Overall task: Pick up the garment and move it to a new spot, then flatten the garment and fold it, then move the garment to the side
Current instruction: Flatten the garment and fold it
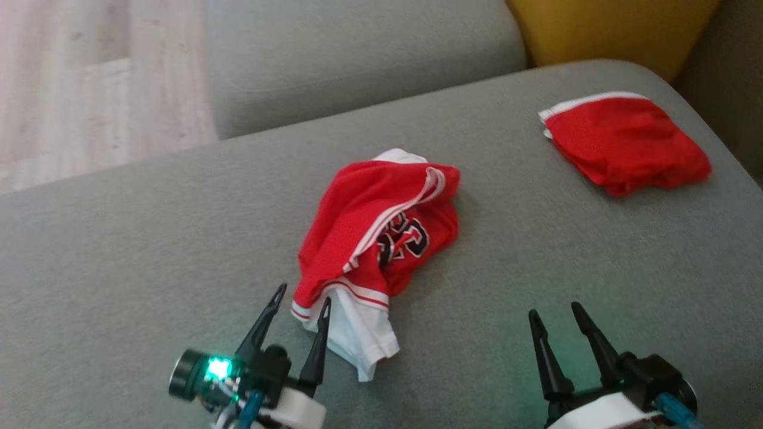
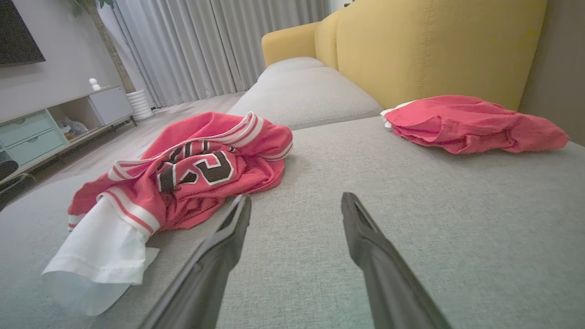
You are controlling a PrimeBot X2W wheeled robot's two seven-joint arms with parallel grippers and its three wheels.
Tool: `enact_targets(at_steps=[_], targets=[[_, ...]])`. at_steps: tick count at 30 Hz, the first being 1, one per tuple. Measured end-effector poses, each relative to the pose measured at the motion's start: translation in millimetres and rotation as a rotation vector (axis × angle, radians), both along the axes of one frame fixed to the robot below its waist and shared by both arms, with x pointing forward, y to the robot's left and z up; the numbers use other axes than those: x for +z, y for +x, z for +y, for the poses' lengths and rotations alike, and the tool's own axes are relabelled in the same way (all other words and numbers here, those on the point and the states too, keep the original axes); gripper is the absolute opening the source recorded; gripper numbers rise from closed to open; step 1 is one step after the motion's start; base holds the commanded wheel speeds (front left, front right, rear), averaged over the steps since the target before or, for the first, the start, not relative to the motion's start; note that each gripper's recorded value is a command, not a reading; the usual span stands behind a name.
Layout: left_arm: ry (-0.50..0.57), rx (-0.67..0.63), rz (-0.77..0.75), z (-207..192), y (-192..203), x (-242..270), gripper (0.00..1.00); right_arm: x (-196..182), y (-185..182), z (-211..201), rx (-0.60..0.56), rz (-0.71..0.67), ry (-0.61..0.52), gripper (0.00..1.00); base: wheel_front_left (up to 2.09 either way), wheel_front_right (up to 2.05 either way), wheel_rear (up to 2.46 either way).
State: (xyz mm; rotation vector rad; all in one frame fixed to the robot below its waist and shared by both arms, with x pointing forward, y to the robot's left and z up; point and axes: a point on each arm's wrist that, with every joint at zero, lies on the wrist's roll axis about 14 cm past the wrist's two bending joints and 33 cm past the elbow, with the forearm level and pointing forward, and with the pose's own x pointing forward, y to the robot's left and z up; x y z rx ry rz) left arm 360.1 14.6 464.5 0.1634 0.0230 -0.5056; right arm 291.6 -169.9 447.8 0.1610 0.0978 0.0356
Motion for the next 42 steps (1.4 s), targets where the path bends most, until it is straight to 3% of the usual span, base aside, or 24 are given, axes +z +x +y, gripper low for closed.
enact_targets(at_steps=[7,20,21,22,23,24,26,32,36,42], targets=[[0.06,-0.1,0.059,-28,19,-24,1.0,-8,-6,-17,-0.065,0.036,-0.007,1.0,0.0,0.0,0.0],[0.125,-0.12,0.055,-32,58,-34,1.0,-10,-2,-34,-0.117,0.055,-0.022,1.0,0.0,0.0,0.0],[0.132,-0.121,0.059,-32,59,-37,0.78,-11,-2,-34,-0.119,0.057,-0.022,1.0,0.0,0.0,0.0],[0.139,-0.124,0.065,-31,59,-39,0.46,-11,-3,-34,-0.121,0.059,-0.022,1.0,0.0,0.0,0.0],[0.144,-0.127,0.07,-32,60,-41,0.32,-12,-3,-35,-0.121,0.061,-0.022,1.0,0.0,0.0,0.0],[0.148,-0.131,0.075,-33,60,-43,0.0,-12,-4,-35,-0.123,0.062,-0.023,1.0,0.0,0.0,0.0],[0.138,-0.151,0.094,-37,59,-45,0.0,-12,-4,-36,-0.126,0.063,-0.023,1.0,0.0,0.0,0.0],[-0.024,-0.214,0.081,-65,67,-12,0.0,-10,-2,-39,-0.133,0.055,-0.027,1.0,0.0,0.0,0.0],[-0.151,-0.287,-0.021,-95,80,46,0.0,-9,-3,-33,-0.118,0.052,-0.02,1.0,0.0,0.0,0.0],[-0.257,-0.447,-0.243,-147,91,156,0.0,-5,-2,-22,-0.092,0.036,-0.001,1.0,0.0,0.0,0.0]])
